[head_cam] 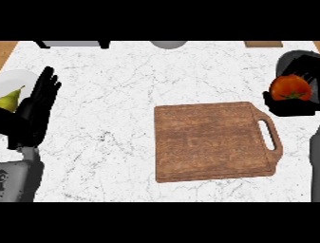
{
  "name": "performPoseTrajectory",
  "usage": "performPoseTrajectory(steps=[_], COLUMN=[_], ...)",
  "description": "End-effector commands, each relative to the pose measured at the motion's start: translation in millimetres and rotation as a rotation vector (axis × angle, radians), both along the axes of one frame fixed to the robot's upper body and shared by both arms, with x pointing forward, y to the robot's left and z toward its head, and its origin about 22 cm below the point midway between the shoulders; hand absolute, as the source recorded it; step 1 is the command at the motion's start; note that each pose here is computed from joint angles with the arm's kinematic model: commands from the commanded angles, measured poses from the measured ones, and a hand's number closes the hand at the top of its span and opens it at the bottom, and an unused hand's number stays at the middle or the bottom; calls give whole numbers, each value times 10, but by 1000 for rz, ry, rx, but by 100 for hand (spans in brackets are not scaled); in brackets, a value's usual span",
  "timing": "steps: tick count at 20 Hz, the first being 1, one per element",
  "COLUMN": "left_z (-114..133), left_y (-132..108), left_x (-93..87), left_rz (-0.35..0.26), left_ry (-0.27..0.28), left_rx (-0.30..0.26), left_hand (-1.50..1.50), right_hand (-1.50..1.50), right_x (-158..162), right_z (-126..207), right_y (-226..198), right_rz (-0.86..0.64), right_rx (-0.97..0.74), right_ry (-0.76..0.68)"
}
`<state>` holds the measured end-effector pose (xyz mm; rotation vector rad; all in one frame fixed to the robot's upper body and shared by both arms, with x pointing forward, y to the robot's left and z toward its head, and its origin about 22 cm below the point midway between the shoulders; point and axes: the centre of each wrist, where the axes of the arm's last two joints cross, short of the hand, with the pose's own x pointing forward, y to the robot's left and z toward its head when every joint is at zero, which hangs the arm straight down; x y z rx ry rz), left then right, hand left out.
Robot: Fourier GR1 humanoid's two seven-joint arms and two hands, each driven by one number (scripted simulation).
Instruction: Pick the tomato from the cutting board and place it in the pan
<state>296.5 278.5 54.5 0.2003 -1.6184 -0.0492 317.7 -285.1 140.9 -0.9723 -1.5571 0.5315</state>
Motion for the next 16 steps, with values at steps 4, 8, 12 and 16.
performPoseTrajectory(steps=[4, 8, 12, 16], left_z=[-113, 65, 48, 21], left_y=[-79, -93, -142, -261], left_x=[-10, 63, 43, 129], left_rz=[-3, -36, -51, -64], left_ry=[-5, -21, -27, -20], left_rx=[-20, -6, 11, 2], left_hand=[0, 0, 0, 0], right_hand=[150, 150, 150, 150], right_x=[276, 460, 469, 362], right_z=[31, -244, -315, -397], right_y=[-1087, -1350, -1574, -1872], right_rz=[-123, -174, -253, -293], right_rx=[-12, -58, -209, -190], right_ry=[-34, -24, -32, -33])
